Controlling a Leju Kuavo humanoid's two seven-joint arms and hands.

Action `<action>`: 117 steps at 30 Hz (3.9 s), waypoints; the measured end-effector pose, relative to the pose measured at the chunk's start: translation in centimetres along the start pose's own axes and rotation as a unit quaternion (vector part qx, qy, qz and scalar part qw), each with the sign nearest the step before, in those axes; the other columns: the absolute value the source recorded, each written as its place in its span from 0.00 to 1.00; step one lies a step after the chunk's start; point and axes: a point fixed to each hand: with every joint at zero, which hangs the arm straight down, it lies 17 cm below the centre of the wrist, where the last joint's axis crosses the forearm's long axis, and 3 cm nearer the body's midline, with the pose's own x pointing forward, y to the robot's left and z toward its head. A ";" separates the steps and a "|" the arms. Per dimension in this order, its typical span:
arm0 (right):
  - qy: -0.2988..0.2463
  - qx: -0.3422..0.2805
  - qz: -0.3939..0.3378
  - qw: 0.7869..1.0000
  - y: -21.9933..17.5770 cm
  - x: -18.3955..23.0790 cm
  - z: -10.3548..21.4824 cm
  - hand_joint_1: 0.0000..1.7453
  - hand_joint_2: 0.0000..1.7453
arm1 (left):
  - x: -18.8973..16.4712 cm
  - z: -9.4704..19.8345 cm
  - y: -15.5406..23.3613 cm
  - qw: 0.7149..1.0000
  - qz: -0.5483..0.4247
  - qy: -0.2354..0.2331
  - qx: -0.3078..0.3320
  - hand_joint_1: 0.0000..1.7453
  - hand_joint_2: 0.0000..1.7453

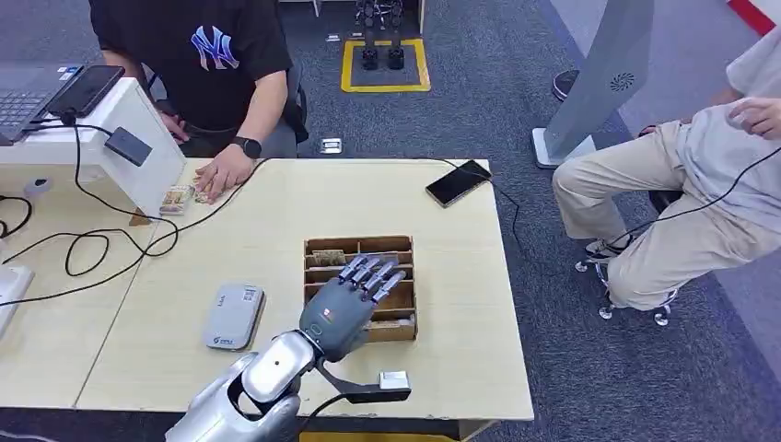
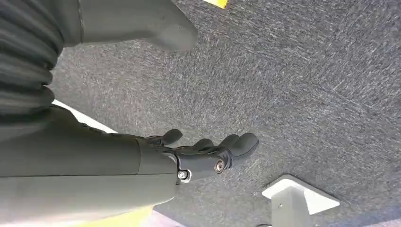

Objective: Pass the card to the sensor for recognition and then transmit it.

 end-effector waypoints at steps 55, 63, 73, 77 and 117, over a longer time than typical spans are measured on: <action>0.004 -0.004 0.007 1.000 -0.4 -0.4 -0.2 0.00 1.00 | -4.1 0.0 -1.3 0.990 -0.095 0.108 -0.008 0.00 1.00; 0.008 -0.003 0.010 1.000 -0.4 -0.6 -0.2 0.00 1.00 | -4.7 -0.1 -1.4 0.988 -0.087 0.129 -0.009 0.00 1.00; 0.004 -0.002 0.006 1.000 -0.4 -0.5 -0.1 0.00 1.00 | -5.2 0.0 -1.3 0.986 -0.082 0.144 -0.002 0.00 1.00; 0.007 -0.002 0.005 1.000 -0.3 -0.6 -0.1 0.00 1.00 | -5.6 0.0 -1.3 0.985 -0.082 0.149 -0.002 0.00 1.00; 0.004 -0.004 -0.003 1.000 -0.3 -0.5 0.0 0.00 1.00 | -7.1 2.1 1.1 0.988 -0.070 0.131 0.038 0.14 1.00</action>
